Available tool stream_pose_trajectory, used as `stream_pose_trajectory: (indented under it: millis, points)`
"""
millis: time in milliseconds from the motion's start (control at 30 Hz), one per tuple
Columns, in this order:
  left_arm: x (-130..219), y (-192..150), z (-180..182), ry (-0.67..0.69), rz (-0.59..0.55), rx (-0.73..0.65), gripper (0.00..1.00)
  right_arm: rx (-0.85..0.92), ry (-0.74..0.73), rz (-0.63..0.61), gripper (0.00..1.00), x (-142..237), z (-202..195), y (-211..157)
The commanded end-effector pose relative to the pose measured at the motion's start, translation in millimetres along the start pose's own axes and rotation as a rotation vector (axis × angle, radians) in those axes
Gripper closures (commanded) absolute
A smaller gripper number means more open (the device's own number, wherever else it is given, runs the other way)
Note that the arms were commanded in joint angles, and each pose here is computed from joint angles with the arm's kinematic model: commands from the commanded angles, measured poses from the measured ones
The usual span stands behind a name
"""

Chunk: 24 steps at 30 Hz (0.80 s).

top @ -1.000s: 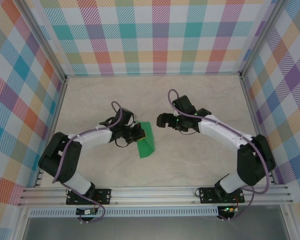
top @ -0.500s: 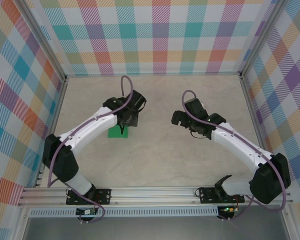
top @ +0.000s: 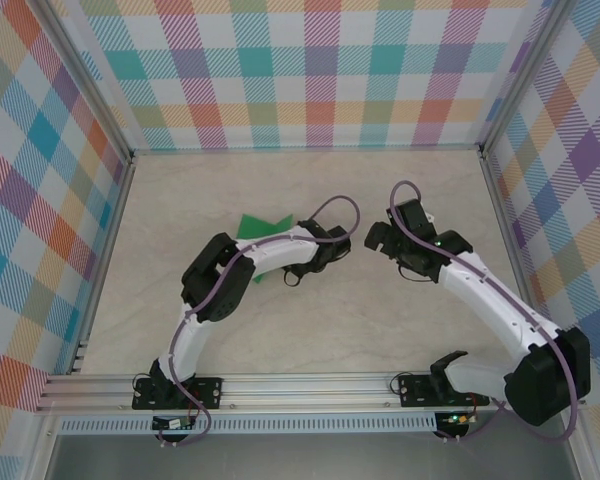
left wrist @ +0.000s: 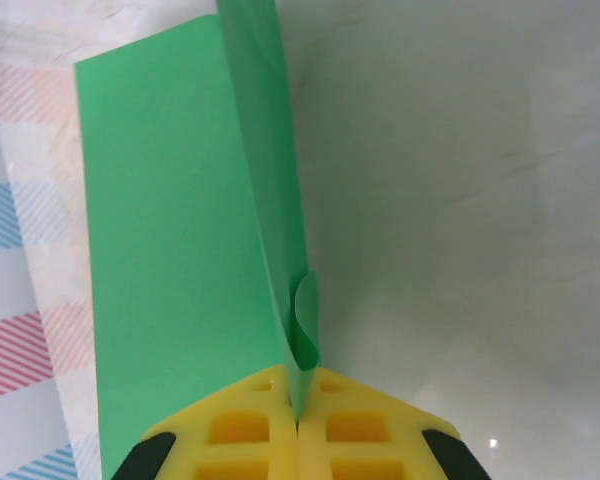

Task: Fold a paper plane with a square sheet of paper (pick it up from the middle)
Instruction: Turn over the paper at the center of the table.

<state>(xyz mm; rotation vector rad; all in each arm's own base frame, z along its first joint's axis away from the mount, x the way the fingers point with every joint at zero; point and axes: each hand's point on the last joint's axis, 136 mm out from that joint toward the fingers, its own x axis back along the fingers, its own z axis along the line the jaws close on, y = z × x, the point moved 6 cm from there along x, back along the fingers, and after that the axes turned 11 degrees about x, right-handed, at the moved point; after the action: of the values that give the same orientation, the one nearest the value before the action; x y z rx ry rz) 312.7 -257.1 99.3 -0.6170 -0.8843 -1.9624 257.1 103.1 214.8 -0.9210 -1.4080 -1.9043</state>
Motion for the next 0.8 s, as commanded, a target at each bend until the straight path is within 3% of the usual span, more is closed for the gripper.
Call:
stream_pose_trajectory:
  millis: [0, 100, 267, 400, 533, 600, 767]
  points:
    - [10, -1, -28, -0.053, -0.027, -0.003, 0.97, -0.04, -0.026, -0.001, 0.0, 6, -13, -3]
    - [12, -7, -39, -0.107, -0.005, 0.006, 0.91, -0.05, -0.025, 0.002, 0.0, 8, -17, -3]
    - [26, -8, -39, -0.25, 0.025, 0.069, 0.68, -0.057, -0.012, 0.01, 0.0, 9, -17, -1]
    - [55, -2, -30, -0.408, 0.038, 0.131, 0.56, -0.053, 0.01, 0.013, 0.0, 10, -12, 3]
    - [101, 8, -1, -0.645, 0.006, 0.254, 0.4, -0.02, 0.061, 0.046, 0.0, 7, 2, 9]
    - [112, 13, 23, -0.699, -0.011, 0.336, 0.32, 0.007, 0.131, 0.074, 0.0, 3, 14, 11]
    - [99, 11, 83, -0.761, 0.002, 0.568, 0.17, 0.067, 0.333, 0.158, 0.08, -10, 57, 15]
